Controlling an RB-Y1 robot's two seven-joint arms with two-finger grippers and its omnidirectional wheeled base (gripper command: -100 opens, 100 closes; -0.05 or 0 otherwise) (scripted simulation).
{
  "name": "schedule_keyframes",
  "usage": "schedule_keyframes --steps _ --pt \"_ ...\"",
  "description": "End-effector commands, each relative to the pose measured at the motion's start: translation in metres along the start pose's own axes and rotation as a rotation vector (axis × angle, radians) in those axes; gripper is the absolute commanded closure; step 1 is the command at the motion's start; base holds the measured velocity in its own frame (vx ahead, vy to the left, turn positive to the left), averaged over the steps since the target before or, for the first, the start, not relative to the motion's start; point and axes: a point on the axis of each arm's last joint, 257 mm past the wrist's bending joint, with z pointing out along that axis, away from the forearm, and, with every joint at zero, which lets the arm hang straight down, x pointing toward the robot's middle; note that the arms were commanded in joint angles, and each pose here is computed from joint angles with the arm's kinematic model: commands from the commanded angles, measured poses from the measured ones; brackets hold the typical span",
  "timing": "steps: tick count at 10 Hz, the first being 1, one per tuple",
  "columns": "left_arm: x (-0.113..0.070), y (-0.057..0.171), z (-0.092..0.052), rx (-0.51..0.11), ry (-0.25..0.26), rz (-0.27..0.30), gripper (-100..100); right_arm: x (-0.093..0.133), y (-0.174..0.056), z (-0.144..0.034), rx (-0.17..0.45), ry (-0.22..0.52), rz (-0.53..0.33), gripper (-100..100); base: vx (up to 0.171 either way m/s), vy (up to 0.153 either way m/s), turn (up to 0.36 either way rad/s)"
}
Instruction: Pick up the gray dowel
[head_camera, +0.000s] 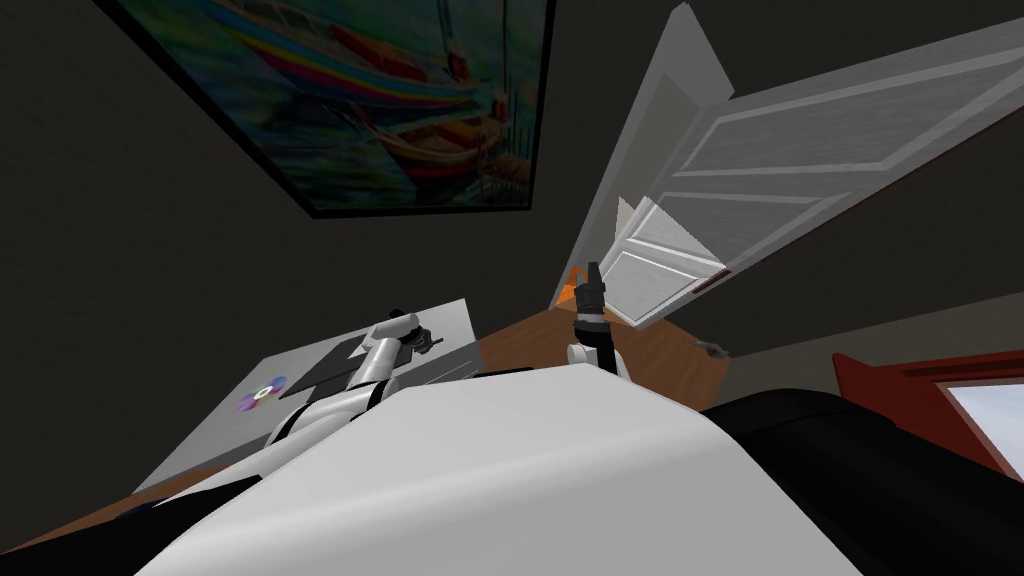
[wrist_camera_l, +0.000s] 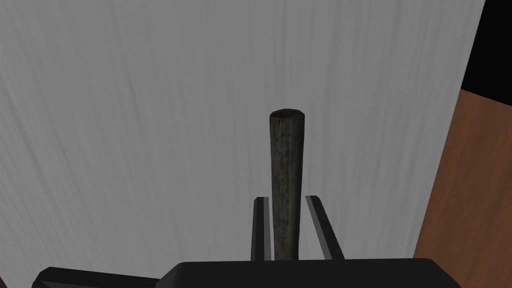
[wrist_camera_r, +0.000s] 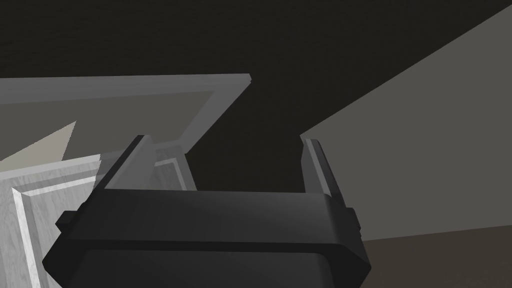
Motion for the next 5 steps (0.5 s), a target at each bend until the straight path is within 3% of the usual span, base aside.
schedule_keyframes --steps 1,3,4,5 --pt "-0.0009 -0.0062 -0.0089 0.001 0.0 0.001 100 0.0 0.0 0.0 0.0 0.0 0.0 0 -0.019 -0.018 0.004" --pt "-0.0027 -0.0111 -0.0183 0.0 -0.001 0.001 100 0.0 0.0 0.0 0.0 0.0 0.0 0 -0.026 -0.024 0.006" --pt "-0.0007 -0.0105 -0.0154 0.003 0.0 0.001 100 0.0 0.0 0.0 0.0 0.0 0.0 0 -0.011 -0.011 0.001" --pt "-0.0007 -0.0107 -0.0161 0.002 0.0 0.001 0 0.0 0.0 0.0 0.0 0.0 0.0 0 0.0 0.0 0.0"
